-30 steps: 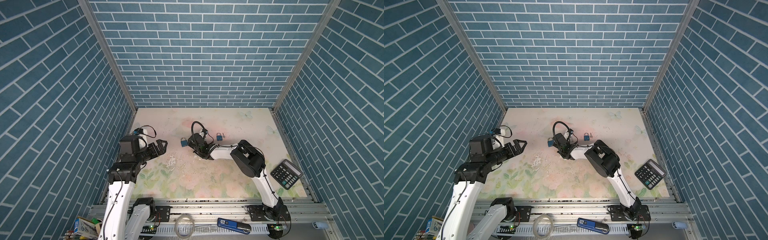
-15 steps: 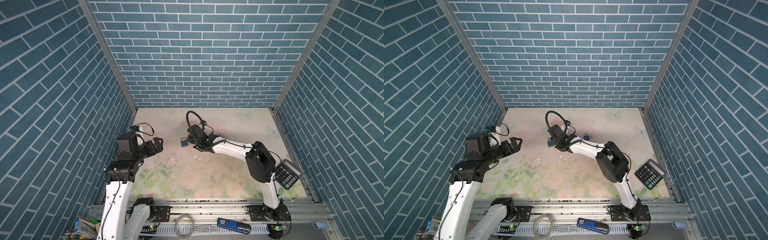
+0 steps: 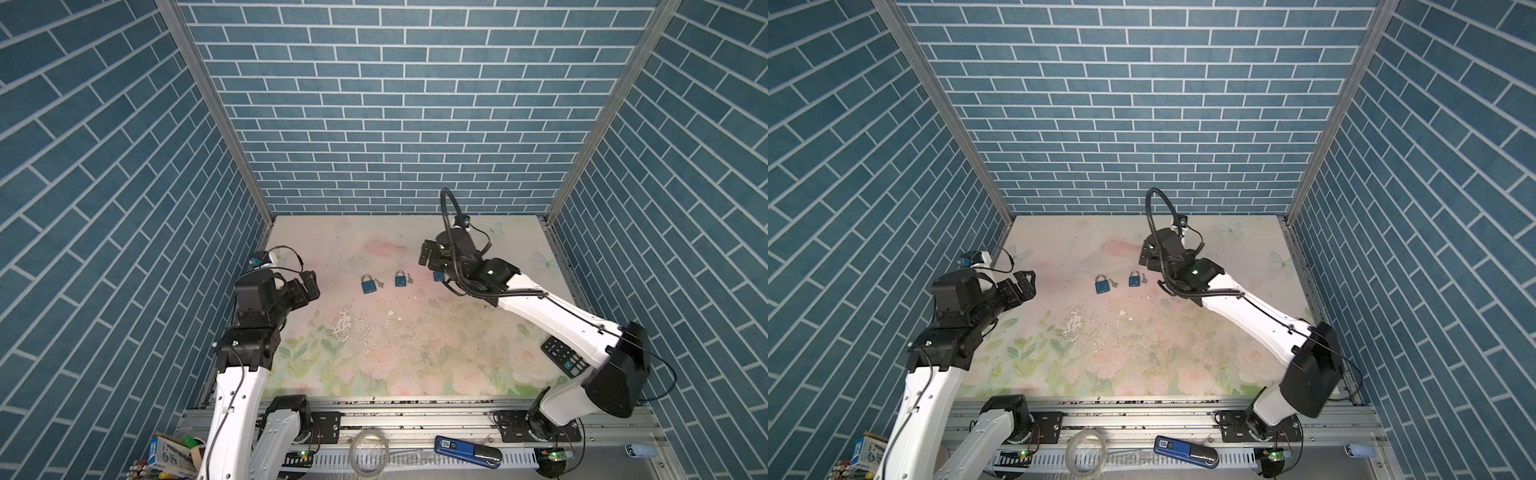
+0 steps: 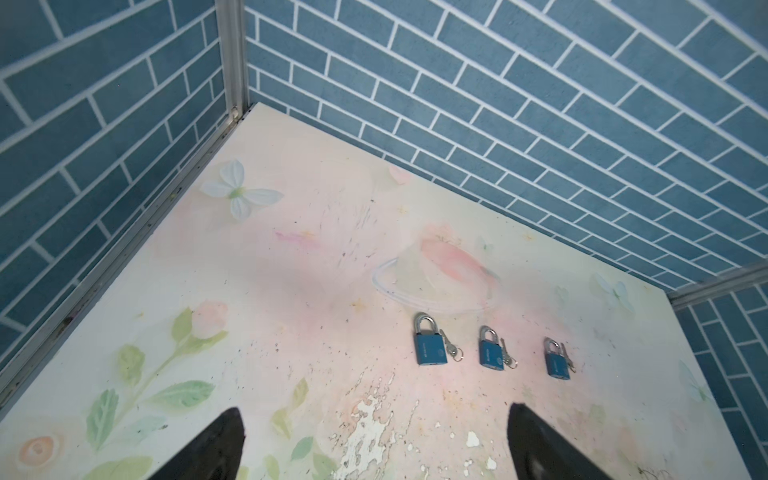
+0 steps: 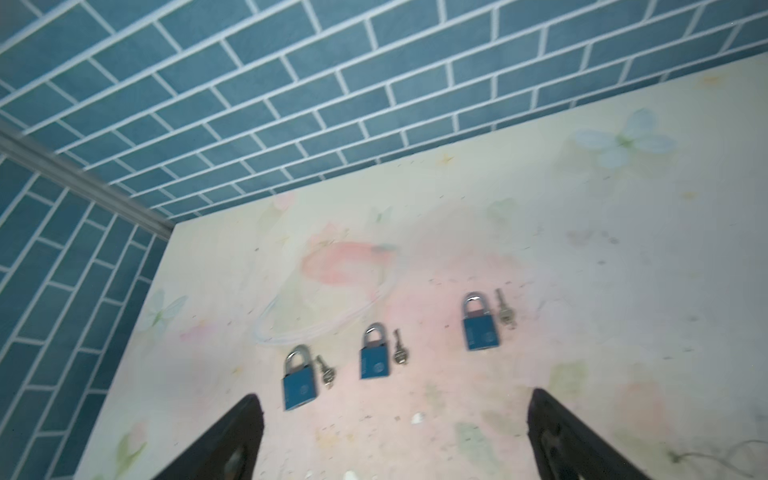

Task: Lock with the key

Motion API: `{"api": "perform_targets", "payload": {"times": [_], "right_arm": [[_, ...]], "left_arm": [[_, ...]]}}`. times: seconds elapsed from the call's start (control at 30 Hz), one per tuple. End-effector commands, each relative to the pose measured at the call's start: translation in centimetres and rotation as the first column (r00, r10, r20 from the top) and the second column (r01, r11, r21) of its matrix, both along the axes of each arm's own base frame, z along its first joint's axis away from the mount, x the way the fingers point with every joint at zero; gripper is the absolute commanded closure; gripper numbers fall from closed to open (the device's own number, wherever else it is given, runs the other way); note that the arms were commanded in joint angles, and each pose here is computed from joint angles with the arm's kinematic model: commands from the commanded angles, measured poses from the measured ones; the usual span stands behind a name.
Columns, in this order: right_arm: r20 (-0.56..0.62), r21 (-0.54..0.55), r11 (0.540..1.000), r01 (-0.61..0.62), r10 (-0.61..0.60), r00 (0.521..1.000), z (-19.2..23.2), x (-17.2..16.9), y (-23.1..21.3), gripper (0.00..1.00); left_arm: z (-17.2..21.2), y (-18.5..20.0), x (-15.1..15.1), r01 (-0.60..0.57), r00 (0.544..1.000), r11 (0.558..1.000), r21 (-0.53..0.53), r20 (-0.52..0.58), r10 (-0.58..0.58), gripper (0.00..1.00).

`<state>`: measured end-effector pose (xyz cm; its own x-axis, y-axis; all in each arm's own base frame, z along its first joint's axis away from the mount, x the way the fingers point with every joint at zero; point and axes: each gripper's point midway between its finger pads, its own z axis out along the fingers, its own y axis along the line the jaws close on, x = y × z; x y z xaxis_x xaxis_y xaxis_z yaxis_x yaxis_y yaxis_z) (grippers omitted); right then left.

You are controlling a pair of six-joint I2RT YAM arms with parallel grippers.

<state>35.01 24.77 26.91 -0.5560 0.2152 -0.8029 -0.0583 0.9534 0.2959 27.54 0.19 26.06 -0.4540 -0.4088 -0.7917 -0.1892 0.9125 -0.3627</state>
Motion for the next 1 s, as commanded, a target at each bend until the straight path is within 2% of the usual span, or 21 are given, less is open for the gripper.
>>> {"api": "perform_targets", "payload": {"times": [0.0,0.17,0.3,0.37,0.43,0.47,0.6,0.67,0.77,0.87,0.97], "right_arm": [[0.035,-0.106,0.994,0.024,-0.02,0.999,0.0,-1.1,-4.5,0.01],[0.09,-0.217,0.971,0.102,-0.084,0.992,-0.7,-2.6,-10.3,0.01],[0.136,-0.326,0.922,0.207,-0.171,0.976,-2.1,-3.4,-14.0,0.01],[0.138,-0.351,0.924,0.156,-0.113,0.984,-3.4,-3.4,-13.9,0.01],[0.208,-0.401,0.91,0.106,-0.022,0.978,-3.6,-3.3,-13.4,0.01],[0.245,-0.427,0.897,0.118,-0.011,0.97,-3.8,-3.4,-13.8,0.01],[0.388,-0.396,0.894,0.211,-0.046,0.921,-2.9,-3.9,-15.7,0.01],[0.376,-0.387,0.907,0.167,-0.01,0.927,-3.3,-4.4,-15.9,0.01],[0.331,-0.397,0.899,0.188,-0.051,0.942,-4.4,-4.4,-17.5,0.01],[0.259,-0.436,0.887,0.155,-0.042,0.965,-6.3,-4.2,-18.4,0.01],[0.236,-0.413,0.897,0.159,-0.063,0.97,-7.0,-3.7,-19.5,0.01]], "left_arm": [[1.0,1.5,1.3,-0.081,0.994,0.996,0.024,0.073,0.079,0.01],[-0.8,2.4,2.2,-0.111,0.994,0.991,0.069,0.011,0.11,0.0],[-1.1,2.8,2.9,-0.12,0.992,0.988,0.099,0.047,0.115,0.0],[-1.3,3.5,2.8,-0.153,0.988,0.981,0.121,0.045,0.148,0.01],[-1.4,3.5,3.0,-0.144,0.989,0.979,0.147,0.06,0.137,0.0],[-1.6,3.6,3.0,-0.147,0.988,0.976,0.158,0.068,0.138,0.01],[-1.9,3.8,3.1,-0.156,0.986,0.972,0.177,0.091,0.142,0.0],[-2.1,4.2,3.3,-0.188,0.98,0.967,0.172,0.101,0.173,0.0],[-3.1,3.7,3.7,-0.178,0.981,0.971,0.162,0.11,0.161,0.0],[-4.1,3.3,4.1,-0.156,0.984,0.963,0.218,0.115,0.133,0.01],[-4.9,3.5,4.3,-0.169,0.982,0.949,0.268,0.127,0.139,0.01]]}}
